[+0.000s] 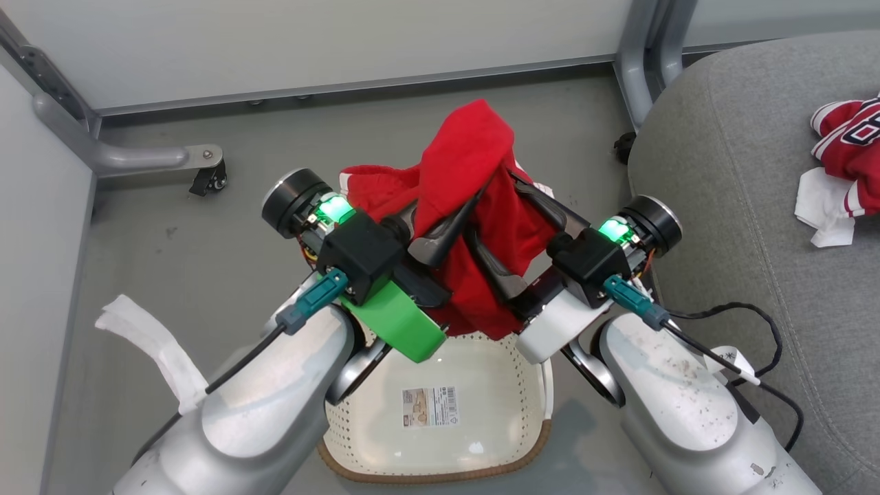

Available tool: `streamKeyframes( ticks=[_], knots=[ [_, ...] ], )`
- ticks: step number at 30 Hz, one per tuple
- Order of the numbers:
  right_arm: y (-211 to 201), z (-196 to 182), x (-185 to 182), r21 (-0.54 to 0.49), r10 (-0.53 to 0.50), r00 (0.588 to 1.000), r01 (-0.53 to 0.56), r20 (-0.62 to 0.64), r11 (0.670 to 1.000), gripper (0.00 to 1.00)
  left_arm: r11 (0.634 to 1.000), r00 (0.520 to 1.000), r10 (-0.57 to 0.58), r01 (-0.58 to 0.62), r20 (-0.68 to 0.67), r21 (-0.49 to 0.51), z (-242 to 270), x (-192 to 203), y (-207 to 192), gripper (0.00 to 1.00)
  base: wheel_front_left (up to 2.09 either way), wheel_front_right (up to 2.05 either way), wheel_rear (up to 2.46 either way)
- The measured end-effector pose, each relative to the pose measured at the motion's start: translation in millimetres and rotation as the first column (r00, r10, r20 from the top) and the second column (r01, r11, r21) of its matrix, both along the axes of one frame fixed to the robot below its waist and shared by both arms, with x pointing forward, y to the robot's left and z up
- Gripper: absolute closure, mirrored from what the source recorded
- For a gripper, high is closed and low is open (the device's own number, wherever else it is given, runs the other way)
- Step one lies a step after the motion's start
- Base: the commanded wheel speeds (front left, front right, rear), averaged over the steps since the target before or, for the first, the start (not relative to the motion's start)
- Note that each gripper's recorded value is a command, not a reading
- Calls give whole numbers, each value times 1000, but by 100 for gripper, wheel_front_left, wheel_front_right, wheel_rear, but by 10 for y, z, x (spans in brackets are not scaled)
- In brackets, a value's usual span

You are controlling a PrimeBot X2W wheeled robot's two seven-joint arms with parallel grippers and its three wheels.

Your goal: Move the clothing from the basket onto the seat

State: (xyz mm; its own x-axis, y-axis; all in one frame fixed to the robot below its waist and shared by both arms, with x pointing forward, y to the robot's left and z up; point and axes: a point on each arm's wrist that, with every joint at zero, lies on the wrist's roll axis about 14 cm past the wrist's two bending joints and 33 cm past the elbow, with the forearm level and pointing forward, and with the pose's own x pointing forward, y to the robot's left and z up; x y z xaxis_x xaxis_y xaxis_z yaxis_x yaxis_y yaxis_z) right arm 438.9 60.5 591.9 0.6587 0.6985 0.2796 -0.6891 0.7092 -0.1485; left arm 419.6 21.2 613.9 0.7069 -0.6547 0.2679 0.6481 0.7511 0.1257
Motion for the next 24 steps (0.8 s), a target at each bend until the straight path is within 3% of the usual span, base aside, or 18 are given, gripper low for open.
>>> streamKeyframes(
  ticks=[3, 4, 5, 6, 19, 20, 21, 24],
  knots=[
    [-19, -8, 43, 5, -7, 1000, 7, -8, 1000, 0, 1000, 1000, -16, 16, -9, -5, -25, -13, -55, 100, 0, 0, 0],
    [-29, -35, 58, 9, -10, 1000, 10, -21, 1000, 21, 1000, 1000, -22, 22, -13, -6, -37, -16, -71, 100, 0, 0, 0],
    [-32, -78, 70, 6, -11, 999, 12, -34, 1000, 88, 1000, 1000, -24, 24, -17, -5, -52, -14, -77, 100, 0, 0, 0],
    [-35, -111, 79, 5, -13, 999, 13, -45, 1000, 100, 1000, 999, -25, 25, -20, -5, -64, -12, -81, 100, 0, 0, 0],
    [-155, -81, 119, 60, -41, 996, 46, -75, 997, 100, 999, 998, -42, 43, -45, 8, -164, -15, -128, 100, 0, 0, 0],
    [-169, -80, 121, 63, -45, 996, 50, -77, 997, 100, 999, 998, -39, 40, -46, 5, -163, -16, -128, 54, 0, 0, 0],
    [-188, -80, 124, 70, -50, 995, 56, -83, 996, 100, 999, 998, -37, 38, -45, 6, -160, -16, -128, 0, 0, 0, 0],
    [-251, -79, 145, 90, -68, 993, 77, -97, 993, 100, 999, 998, -32, 33, -46, 12, -173, -22, -125, 0, 0, 0, 0]
  ],
)
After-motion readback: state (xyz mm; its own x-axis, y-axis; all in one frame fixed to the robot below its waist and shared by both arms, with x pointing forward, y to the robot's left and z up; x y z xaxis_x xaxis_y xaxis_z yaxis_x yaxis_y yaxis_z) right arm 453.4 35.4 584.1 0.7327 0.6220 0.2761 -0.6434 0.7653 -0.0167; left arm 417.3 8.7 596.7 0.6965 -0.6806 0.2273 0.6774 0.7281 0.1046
